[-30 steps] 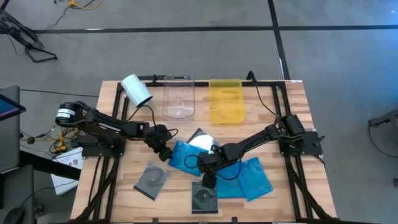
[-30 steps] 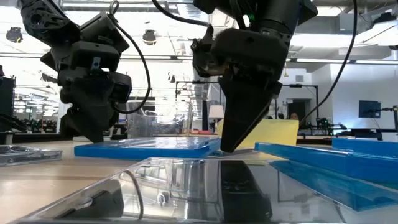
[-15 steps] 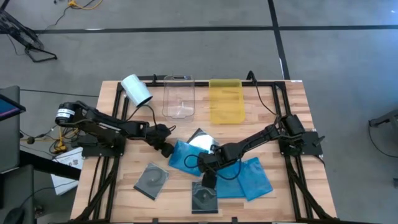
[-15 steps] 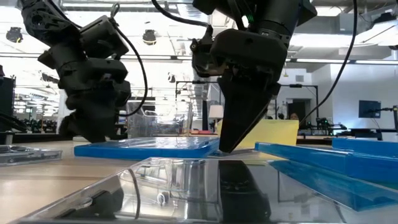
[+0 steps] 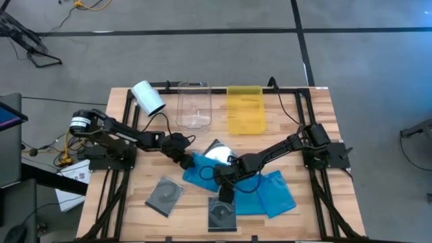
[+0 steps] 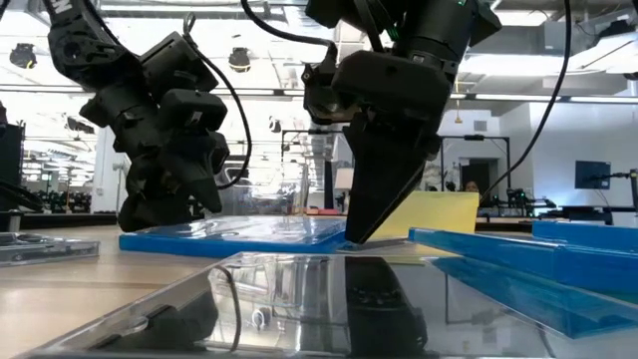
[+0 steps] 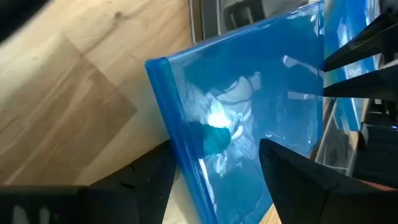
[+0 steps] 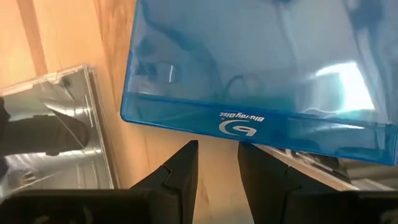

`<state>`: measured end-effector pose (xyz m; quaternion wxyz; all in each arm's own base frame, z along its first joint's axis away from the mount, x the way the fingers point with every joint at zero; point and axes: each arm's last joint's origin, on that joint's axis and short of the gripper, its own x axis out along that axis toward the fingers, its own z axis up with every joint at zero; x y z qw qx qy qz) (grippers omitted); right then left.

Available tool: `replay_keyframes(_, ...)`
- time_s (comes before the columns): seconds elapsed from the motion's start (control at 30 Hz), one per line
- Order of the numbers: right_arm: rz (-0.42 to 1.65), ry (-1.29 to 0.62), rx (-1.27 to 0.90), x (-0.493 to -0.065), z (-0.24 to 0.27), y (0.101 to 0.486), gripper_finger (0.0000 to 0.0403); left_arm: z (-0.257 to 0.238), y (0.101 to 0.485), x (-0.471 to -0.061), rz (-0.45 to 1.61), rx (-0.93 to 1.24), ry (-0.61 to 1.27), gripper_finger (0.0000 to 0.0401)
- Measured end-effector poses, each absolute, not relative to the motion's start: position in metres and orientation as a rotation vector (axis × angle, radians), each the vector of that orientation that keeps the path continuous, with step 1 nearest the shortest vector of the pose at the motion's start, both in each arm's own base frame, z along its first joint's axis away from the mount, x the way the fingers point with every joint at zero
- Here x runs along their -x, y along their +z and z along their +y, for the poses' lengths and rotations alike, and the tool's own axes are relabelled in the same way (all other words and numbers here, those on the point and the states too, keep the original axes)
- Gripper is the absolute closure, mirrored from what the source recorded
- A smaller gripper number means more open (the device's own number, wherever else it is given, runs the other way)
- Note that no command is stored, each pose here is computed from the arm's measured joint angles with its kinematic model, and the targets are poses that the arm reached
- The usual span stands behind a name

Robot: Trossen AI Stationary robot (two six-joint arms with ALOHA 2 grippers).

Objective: Pick & place jewel cases by type
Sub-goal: Put the left blue CD case into the transparent bin

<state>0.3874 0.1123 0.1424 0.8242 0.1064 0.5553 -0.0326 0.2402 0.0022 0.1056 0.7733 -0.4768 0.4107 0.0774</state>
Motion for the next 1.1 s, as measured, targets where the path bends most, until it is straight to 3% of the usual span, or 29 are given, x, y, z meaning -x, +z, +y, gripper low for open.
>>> replay_keyframes(0.23, 1.179, -0.069, -0.215, -0.387, 0.112, 0.142, 0.0295, 0.003, 0.105, -0.244, 0.870, 1.042, 0.100, 0.0182)
replay_keyframes(0.57, 1.184, -0.074, -0.214, -0.387, 0.111, 0.142, 0.0295, 0.001, 0.110, -0.245, 0.866, 1.077, 0.009, 0.0224)
replay_keyframes(1.1, 1.233, -0.090, -0.200, -0.382, 0.110, 0.140, 0.0295, -0.001, 0.153, -0.244, 0.671, 1.046, -0.164, 0.0283)
